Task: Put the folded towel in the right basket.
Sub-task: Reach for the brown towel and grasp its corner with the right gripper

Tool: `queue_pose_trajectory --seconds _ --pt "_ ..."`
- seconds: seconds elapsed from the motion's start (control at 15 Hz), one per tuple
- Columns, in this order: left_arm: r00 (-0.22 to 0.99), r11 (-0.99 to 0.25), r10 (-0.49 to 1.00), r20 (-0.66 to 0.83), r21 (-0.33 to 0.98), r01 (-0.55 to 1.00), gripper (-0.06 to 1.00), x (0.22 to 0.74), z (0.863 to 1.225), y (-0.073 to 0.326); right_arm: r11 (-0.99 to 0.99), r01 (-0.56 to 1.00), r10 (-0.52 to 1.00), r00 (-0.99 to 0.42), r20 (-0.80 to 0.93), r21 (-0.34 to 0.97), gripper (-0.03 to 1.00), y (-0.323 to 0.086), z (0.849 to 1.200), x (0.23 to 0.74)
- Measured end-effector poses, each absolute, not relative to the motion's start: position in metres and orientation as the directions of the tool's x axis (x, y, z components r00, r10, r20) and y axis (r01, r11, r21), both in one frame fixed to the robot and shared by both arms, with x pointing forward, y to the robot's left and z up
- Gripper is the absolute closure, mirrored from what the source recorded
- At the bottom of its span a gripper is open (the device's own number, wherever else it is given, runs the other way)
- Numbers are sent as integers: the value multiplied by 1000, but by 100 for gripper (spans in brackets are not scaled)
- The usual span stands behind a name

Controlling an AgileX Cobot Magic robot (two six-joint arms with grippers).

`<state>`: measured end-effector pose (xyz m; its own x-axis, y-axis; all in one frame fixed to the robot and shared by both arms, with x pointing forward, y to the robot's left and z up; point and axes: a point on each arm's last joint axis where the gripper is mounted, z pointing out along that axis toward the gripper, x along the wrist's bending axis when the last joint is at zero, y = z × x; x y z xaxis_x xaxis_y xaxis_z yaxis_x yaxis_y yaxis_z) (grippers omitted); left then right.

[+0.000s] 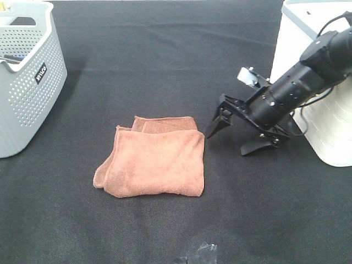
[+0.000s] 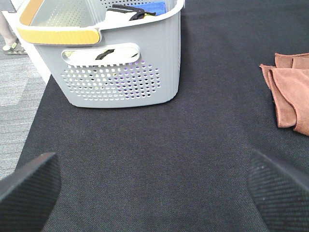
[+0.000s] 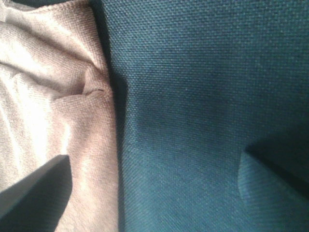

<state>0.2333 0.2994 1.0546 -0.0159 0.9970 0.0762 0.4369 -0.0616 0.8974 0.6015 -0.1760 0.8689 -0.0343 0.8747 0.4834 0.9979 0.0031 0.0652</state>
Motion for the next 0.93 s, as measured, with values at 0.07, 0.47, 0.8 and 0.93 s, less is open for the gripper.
queue_pose_trajectory --seconds 0.07,0.47,0.8,0.93 --pt "-16 -62 997 76 897 437 -3 233 1055 299 23 998 875 -52 481 67 6 -166 866 600" --pt "-16 -62 997 76 897 437 -3 233 1055 299 55 997 835 -71 546 45 10 -91 849 582" --pt "-16 -62 997 76 897 437 -3 233 1055 299 107 993 818 -116 564 50 43 -66 847 589" --pt "-16 -62 997 76 897 437 -3 233 1055 299 114 993 823 -119 556 43 81 -66 843 589"
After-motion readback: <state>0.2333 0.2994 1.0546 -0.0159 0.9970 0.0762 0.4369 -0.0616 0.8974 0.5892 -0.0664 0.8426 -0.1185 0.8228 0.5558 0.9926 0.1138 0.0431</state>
